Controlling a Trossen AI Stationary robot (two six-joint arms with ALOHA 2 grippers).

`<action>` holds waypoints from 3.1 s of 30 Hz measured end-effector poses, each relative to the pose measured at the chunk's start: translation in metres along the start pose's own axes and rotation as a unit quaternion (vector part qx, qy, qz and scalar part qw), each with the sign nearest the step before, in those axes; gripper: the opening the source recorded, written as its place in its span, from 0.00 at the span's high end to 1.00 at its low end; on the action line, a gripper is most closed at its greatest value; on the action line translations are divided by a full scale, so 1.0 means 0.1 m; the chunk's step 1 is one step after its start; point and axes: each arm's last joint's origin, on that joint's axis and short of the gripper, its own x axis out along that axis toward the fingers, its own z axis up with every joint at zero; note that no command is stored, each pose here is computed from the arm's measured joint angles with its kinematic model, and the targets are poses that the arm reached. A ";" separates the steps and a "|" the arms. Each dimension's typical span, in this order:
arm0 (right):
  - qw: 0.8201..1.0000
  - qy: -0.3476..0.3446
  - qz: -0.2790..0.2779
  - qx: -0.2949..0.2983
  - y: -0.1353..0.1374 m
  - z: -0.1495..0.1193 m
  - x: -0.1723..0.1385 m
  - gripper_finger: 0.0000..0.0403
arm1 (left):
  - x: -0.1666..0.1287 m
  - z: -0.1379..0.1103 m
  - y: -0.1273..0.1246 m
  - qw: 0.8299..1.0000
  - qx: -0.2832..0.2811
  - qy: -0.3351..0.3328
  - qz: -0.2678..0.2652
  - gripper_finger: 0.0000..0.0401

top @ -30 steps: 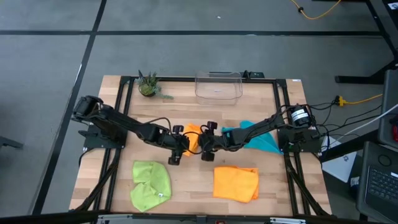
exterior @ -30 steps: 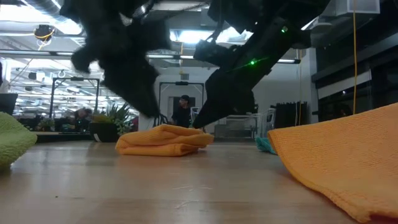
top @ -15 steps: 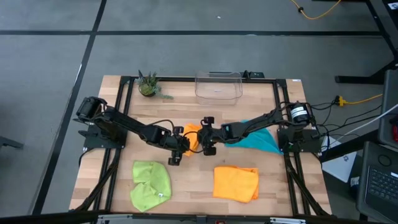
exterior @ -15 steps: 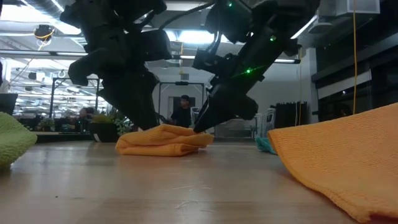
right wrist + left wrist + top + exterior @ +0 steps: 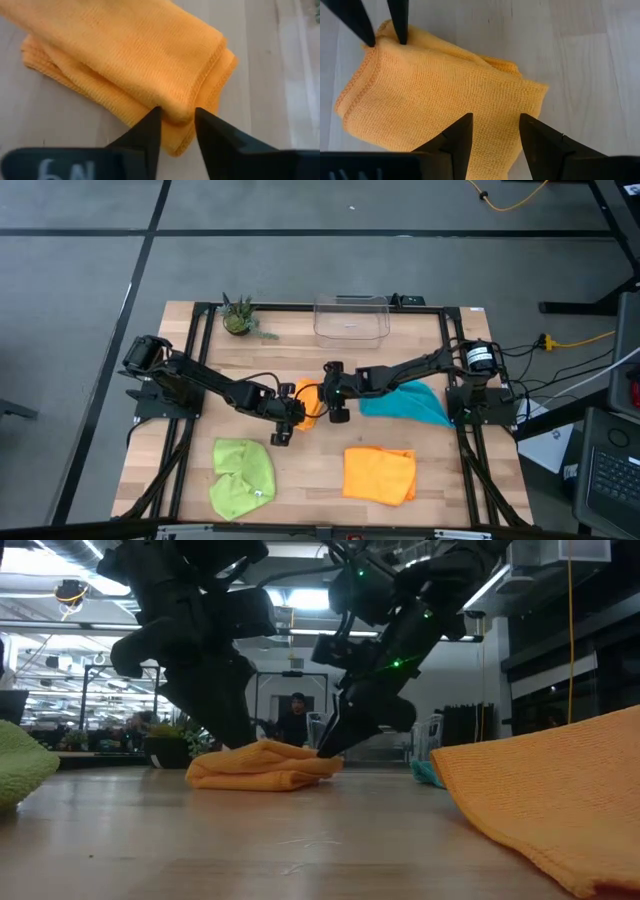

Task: Fold microfiber towels
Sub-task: Fold the top orange towel on the table

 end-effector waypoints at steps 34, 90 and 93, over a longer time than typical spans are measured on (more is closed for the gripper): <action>0.994 0.050 -0.097 -0.003 -0.19 -0.07 0.15 1.00 | 0.00 0.01 0.01 1.000 0.001 -0.007 0.024 0.61; 0.936 -0.224 -0.086 0.256 0.37 -0.01 -0.18 0.57 | -0.48 -0.23 0.63 0.991 0.022 0.105 0.076 0.61; 0.934 -0.212 -0.104 0.269 0.44 -0.12 0.01 0.57 | -0.48 -0.26 0.70 0.989 0.025 0.124 0.082 0.61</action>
